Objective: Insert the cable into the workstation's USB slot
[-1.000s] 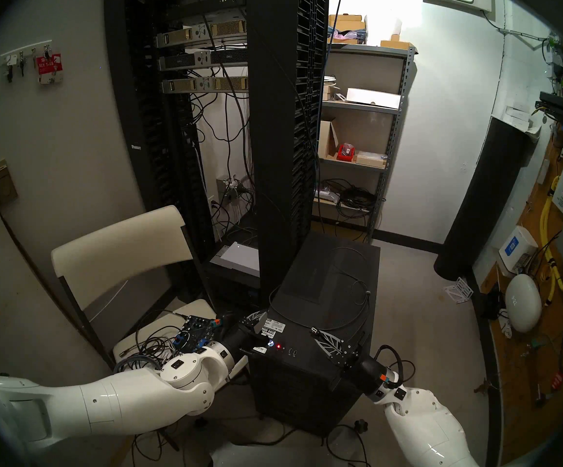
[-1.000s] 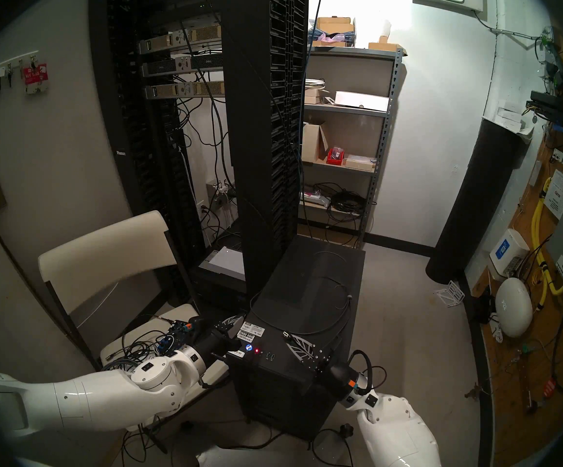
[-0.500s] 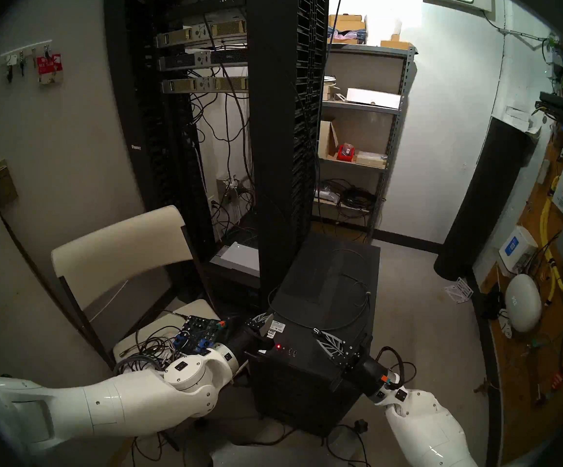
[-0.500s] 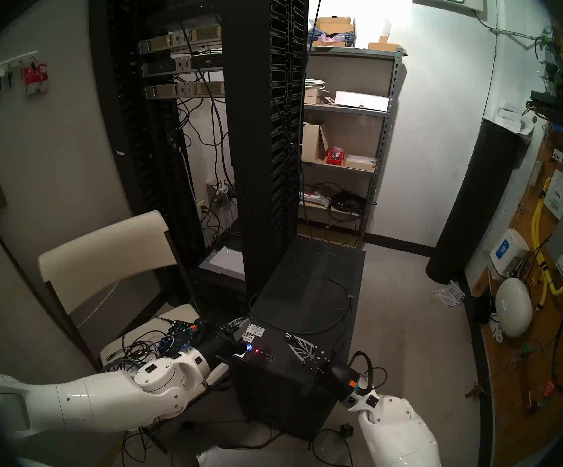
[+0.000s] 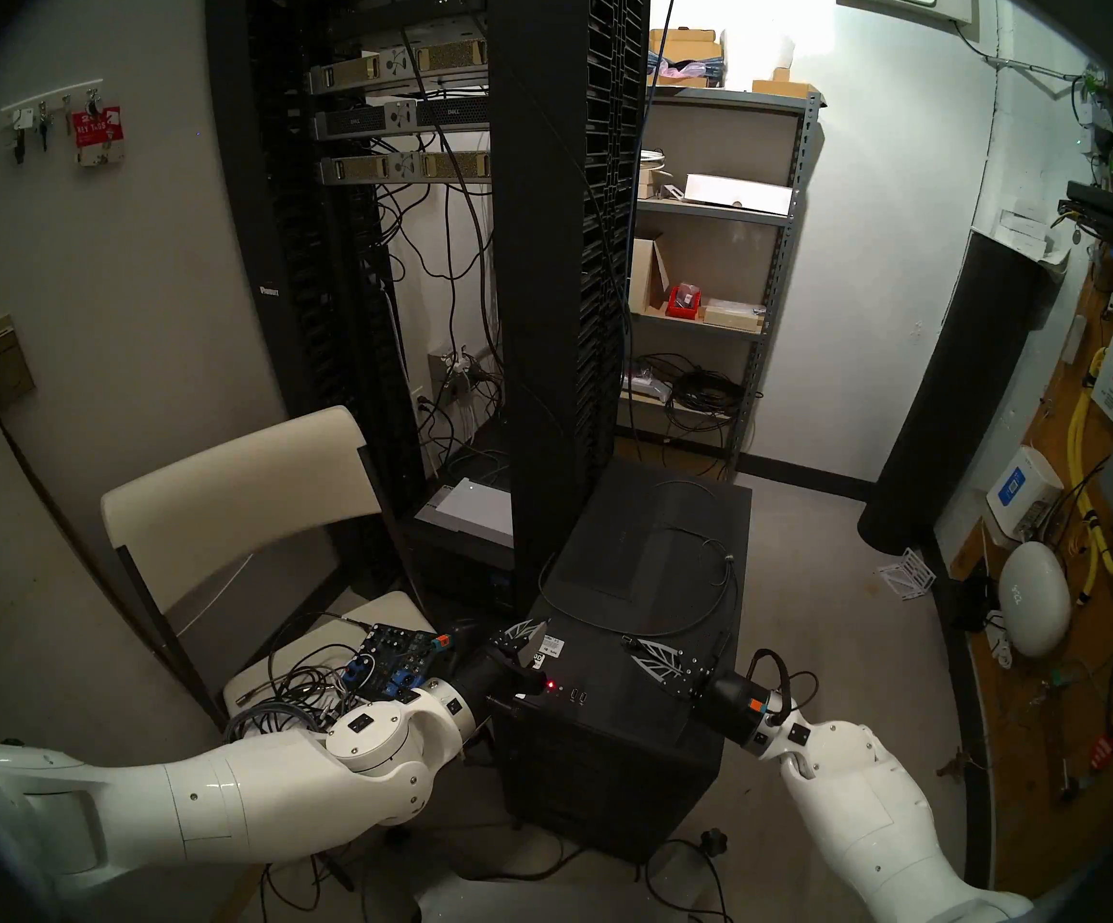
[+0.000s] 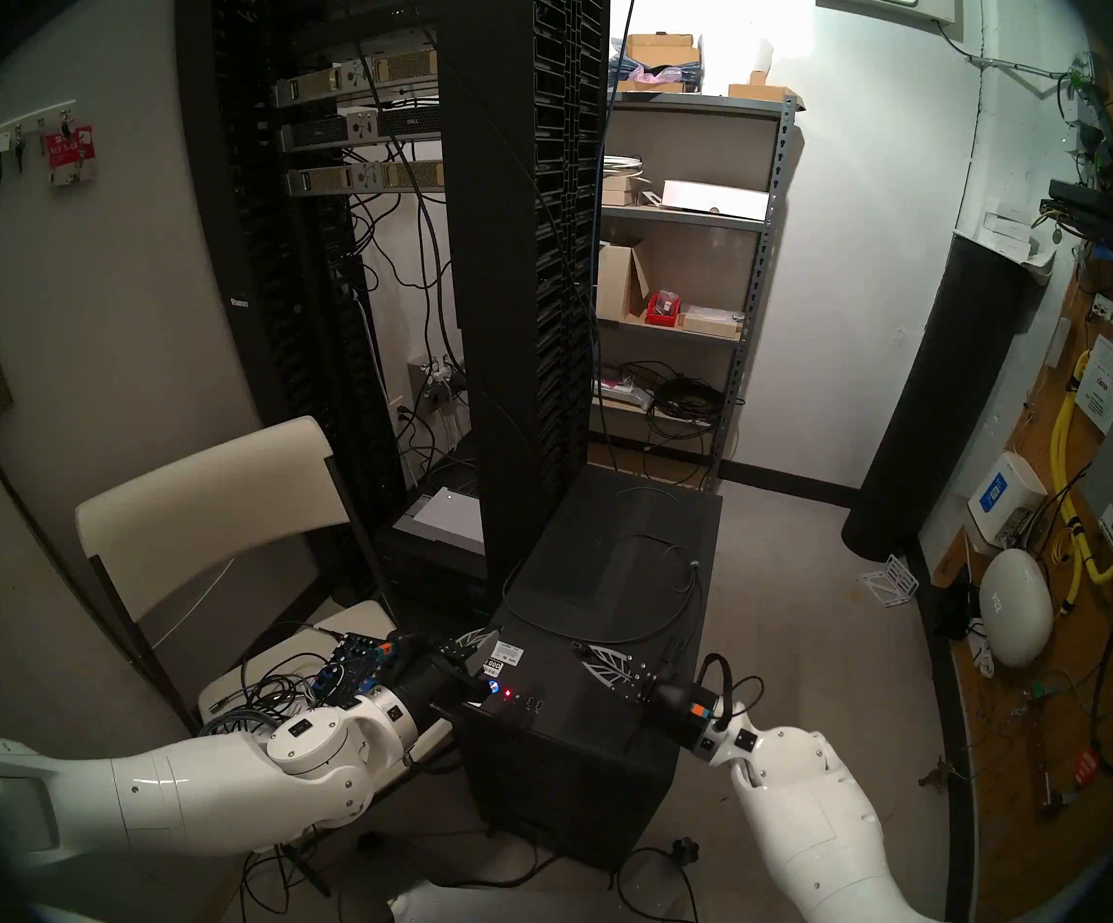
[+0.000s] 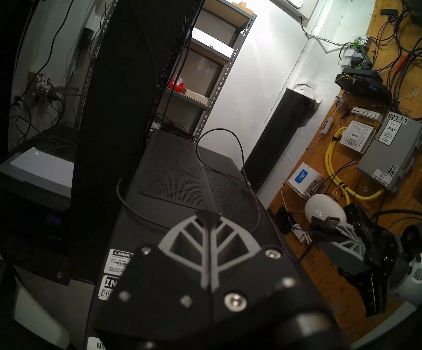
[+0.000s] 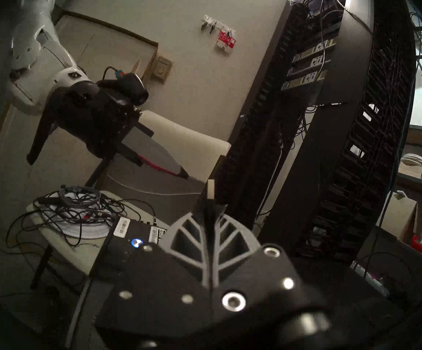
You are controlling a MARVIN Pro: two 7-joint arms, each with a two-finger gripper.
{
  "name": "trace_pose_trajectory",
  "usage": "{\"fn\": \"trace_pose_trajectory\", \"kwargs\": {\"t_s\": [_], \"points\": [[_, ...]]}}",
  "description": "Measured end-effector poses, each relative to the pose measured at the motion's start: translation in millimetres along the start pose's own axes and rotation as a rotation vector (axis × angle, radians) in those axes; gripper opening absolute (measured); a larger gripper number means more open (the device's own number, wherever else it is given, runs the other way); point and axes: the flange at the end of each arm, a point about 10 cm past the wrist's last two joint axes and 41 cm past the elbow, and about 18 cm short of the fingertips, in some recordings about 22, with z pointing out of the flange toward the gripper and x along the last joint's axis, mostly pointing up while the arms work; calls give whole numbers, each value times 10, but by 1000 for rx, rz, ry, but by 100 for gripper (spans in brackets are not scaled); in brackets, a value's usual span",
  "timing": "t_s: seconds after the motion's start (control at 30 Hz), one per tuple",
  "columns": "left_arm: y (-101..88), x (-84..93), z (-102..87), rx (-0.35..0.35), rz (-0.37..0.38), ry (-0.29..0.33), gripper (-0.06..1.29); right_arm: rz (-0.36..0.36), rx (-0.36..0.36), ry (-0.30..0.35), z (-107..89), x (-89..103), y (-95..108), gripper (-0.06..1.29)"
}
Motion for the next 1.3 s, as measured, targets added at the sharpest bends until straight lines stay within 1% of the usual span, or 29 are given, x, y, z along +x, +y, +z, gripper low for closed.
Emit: {"fn": "trace_pose_trajectory", "kwargs": {"t_s": [0.03, 0.2, 0.37, 0.47, 0.63, 0.73, 0.77, 0.8, 0.83, 0.87, 0.9, 0.93, 0.97, 1.0, 1.03, 1.17, 1.3], "points": [[0, 0, 0, 0, 0, 0, -2, -6, 14, -24, 0, -4, 63, -3], [1, 0, 1, -1, 1, -1, -2, -30, 73, -104, 0, -22, 223, -3], [2, 1, 2, -2, 2, -1, -2, -53, 151, -195, 63, -71, 334, -3], [3, 1, 2, -3, 2, -1, -2, -76, 184, -237, 101, -114, 374, -3], [4, 2, 2, -3, 2, -2, -2, -108, 198, -302, 210, -247, 402, -3], [4, 2, 3, -4, 2, -2, -2, -113, 197, -320, 275, -317, 391, -3], [4, 2, 3, -4, 2, -2, 4, -114, 198, -324, 293, -335, 386, -3], [6, 3, 3, -5, 3, -1, 24, -116, 201, -328, 313, -358, 379, -3], [7, 4, 3, -6, 5, -1, 47, -116, 205, -332, 328, -376, 374, -3], [11, 7, 5, -9, 9, -2, 80, -118, 214, -338, 346, -397, 370, -3], [13, 9, 6, -11, 12, -2, 96, -119, 218, -341, 354, -403, 373, -3], [19, 15, 10, -15, 18, -2, 120, -122, 223, -344, 370, -409, 385, -3], [22, 19, 14, -17, 22, -3, 127, -125, 227, -345, 380, -408, 397, -3], [26, 23, 17, -20, 26, -3, 128, -128, 231, -345, 390, -403, 410, -3], [28, 29, 24, -22, 32, -4, 127, -137, 243, -344, 412, -386, 439, -3], [30, 35, 39, -16, 40, -7, 126, -148, 268, -336, 453, -339, 501, -3], [29, 26, 47, 0, 45, -11, 126, -155, 325, -339, 461, -273, 561, -3]]}}
